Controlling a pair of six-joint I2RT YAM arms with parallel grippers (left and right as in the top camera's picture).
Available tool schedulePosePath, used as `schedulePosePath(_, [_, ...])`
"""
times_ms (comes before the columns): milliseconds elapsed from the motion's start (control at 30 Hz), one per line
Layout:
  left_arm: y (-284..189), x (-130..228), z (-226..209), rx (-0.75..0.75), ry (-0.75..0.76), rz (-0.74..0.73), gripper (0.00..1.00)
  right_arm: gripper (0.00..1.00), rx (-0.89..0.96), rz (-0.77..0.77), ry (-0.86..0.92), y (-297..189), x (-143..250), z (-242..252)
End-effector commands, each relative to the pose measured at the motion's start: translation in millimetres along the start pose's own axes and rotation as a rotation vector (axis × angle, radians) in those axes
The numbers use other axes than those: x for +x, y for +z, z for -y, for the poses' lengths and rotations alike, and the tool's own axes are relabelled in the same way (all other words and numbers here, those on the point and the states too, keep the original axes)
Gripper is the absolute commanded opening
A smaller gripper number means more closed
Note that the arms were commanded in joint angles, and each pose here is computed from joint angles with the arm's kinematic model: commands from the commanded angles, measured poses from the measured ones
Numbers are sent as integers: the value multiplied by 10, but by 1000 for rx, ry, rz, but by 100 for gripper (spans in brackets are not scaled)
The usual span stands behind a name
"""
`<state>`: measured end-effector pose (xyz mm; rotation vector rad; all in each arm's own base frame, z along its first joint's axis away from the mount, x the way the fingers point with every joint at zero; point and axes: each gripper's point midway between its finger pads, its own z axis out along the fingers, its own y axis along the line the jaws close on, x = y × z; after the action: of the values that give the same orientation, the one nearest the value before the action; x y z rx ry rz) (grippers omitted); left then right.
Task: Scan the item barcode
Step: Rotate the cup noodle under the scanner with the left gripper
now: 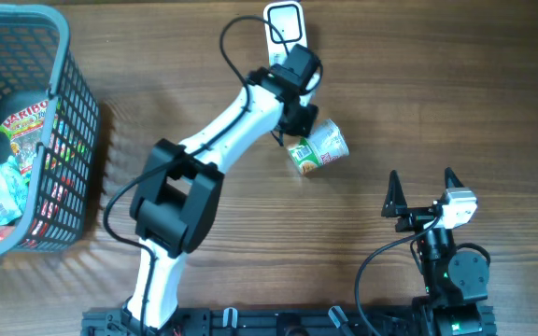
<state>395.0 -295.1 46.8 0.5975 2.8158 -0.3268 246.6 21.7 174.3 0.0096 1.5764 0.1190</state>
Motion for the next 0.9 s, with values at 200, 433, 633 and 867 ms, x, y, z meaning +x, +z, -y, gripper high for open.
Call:
schedulePosePath(200, [38,399,589,96,-24,-129,8,100,-8,5,-3,-2,-11,-11])
schedulePosePath(433, [39,445,543,64,-22,-143,19,100,-8,5,-3,-2,-11,-11])
schedulePosePath(633, [116,599,340,-44,-96,-202,11,100,-8,5,-3,-2,-11,-11])
schedulePosePath(867, [188,869,332,-43,-152,-317,9,100,-8,5,-3,-2,-11,-11])
